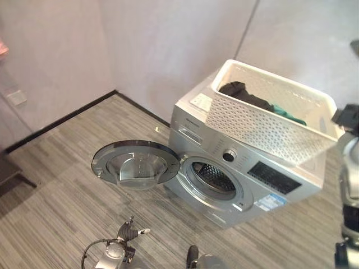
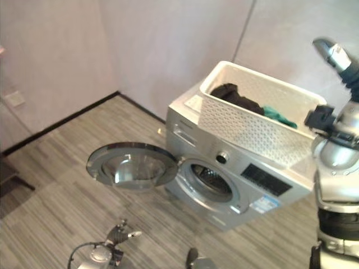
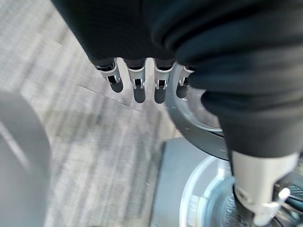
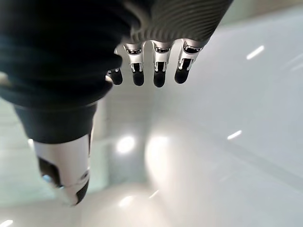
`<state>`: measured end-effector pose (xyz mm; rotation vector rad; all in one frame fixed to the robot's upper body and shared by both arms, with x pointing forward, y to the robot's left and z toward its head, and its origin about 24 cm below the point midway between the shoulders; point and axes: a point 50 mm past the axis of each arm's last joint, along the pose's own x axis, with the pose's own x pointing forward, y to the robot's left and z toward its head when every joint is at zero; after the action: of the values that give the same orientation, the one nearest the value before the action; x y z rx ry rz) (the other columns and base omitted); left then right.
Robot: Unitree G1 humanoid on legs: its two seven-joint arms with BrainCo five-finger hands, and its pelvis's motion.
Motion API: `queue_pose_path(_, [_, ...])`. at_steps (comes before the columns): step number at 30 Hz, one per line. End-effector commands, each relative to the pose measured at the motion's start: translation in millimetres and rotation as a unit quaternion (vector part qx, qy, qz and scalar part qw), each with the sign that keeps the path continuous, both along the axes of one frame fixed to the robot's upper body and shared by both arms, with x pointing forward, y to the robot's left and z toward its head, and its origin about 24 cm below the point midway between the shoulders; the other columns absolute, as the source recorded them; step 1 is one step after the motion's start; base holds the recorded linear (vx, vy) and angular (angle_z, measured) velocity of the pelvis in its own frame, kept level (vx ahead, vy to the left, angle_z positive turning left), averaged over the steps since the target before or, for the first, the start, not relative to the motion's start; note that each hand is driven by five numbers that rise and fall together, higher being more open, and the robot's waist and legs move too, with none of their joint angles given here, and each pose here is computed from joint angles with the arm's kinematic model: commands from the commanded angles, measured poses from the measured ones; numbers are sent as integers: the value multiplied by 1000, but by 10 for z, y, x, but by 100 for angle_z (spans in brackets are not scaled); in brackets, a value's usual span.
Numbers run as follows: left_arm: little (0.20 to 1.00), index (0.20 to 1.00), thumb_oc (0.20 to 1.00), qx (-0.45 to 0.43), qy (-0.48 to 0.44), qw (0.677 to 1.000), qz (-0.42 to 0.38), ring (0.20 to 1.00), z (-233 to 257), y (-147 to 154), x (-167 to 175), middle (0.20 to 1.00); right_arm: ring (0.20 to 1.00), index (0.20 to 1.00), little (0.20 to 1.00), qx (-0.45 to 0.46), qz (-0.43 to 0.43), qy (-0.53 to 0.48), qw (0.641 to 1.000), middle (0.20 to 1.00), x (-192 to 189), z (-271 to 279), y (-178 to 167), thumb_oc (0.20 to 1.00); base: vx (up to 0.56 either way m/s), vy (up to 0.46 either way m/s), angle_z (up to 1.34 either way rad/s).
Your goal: Grab the laundry basket,head to the washer,open it,put in the laundry and shut it.
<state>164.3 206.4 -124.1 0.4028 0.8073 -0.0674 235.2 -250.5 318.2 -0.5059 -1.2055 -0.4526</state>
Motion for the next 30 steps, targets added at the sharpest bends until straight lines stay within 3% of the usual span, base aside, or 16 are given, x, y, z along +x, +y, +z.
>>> queue_pose_path(1, [1000, 1000, 1000, 0, -27, 1000, -13, 1000, 109, 159, 23, 1000, 1000, 1000, 1000, -29, -78, 132, 988, 1000, 303, 43, -348, 1000, 48, 56, 1])
queue_pose_path(8, [1000, 1000, 1000, -11, 14, 1000, -6, 1000, 24, 259, -191, 1000, 1000, 1000, 1000, -69, -158, 307, 936, 1000, 672, -92, -726, 1000, 67, 110, -17])
queue_pose_path(11, [1000, 1000, 1000, -16, 36, 999, -10, 1000, -27, 269, -282, 1000, 1000, 1000, 1000, -83, -206, 393, 892, 1000, 866, -169, -926, 1000, 31, 72, -17])
queue_pose_path(21, [1000, 1000, 1000, -25, 65, 998, 9, 1000, -121, 256, -389, 1000, 1000, 1000, 1000, -113, -269, 512, 808, 1000, 1209, -179, -1041, 1000, 17, 13, -1])
queue_pose_path(30, [1000, 1000, 1000, -11, 111, 993, 40, 1000, -229, 307, -505, 1000, 1000, 1000, 1000, -197, -229, 512, 804, 1000, 1317, -58, -690, 1000, 14, -15, 7])
